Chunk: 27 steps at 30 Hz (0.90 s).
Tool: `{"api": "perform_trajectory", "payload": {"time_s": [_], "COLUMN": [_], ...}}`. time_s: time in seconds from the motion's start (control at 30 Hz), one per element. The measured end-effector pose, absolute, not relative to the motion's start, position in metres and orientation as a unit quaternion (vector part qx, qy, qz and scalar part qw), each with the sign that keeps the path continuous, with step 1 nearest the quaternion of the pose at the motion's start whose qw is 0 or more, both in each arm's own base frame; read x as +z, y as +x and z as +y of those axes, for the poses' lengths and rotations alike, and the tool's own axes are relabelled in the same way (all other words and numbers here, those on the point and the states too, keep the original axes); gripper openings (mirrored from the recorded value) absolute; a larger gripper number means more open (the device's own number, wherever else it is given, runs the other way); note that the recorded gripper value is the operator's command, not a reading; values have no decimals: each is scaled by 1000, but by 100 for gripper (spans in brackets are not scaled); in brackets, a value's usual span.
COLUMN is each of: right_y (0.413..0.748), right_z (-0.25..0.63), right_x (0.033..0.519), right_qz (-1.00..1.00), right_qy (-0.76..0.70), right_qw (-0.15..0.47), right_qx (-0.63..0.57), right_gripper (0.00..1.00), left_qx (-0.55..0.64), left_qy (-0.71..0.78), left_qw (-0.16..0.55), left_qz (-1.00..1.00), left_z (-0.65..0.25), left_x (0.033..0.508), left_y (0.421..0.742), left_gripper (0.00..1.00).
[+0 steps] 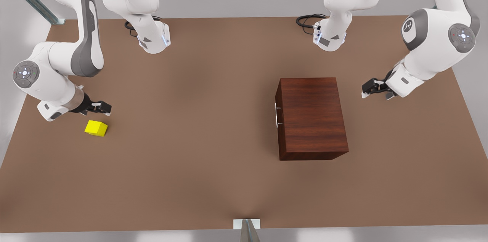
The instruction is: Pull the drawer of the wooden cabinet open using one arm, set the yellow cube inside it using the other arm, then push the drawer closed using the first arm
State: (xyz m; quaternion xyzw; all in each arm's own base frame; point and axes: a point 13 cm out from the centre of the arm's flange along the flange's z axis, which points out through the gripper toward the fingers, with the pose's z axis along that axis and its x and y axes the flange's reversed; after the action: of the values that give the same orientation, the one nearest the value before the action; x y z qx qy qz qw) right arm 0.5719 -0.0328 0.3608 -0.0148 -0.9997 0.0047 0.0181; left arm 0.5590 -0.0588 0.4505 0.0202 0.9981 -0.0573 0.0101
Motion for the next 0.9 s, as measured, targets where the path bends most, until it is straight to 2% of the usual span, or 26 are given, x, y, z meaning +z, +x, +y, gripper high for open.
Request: {"api": "perform_trajectory", "payload": {"time_s": [0.1, 0.23, 0.3, 0.37, 0.47, 0.57, 0.67, 0.9], "right_y": [576, 594, 603, 613, 636, 657, 668, 663], "right_z": [-31, -14, -1, 15, 17, 1, -17, -72], "right_x": [362, 375, 377, 372, 310, 288, 277, 251], "right_qz": [-1000, -995, -988, -978, -958, -936, -909, -843], "right_qy": [-6, 86, 147, 205, 284, 349, 413, 536], "right_qw": [14, 13, 14, 14, 24, 2, -17, -2], "right_qx": [13, 42, 48, 45, 35, 38, 47, 45], "right_gripper": [100, 100, 100, 100, 100, 100, 100, 100], "left_qx": [-59, -12, 11, 35, 65, 97, 134, 209], "left_qy": [21, 31, 110, 228, 274, 260, 234, 179], "left_qw": [17, -31, -44, -45, -42, -34, -21, 14], "left_qz": [998, 999, 993, 972, 959, 960, 963, 961], "left_z": [-63, -70, -173, -332, -436, -464, -464, -448], "left_x": [450, 400, 378, 358, 316, 280, 253, 204], "left_y": [568, 573, 568, 519, 480, 469, 471, 485], "left_gripper": [100, 100, 100, 100, 100, 100, 100, 100]}}
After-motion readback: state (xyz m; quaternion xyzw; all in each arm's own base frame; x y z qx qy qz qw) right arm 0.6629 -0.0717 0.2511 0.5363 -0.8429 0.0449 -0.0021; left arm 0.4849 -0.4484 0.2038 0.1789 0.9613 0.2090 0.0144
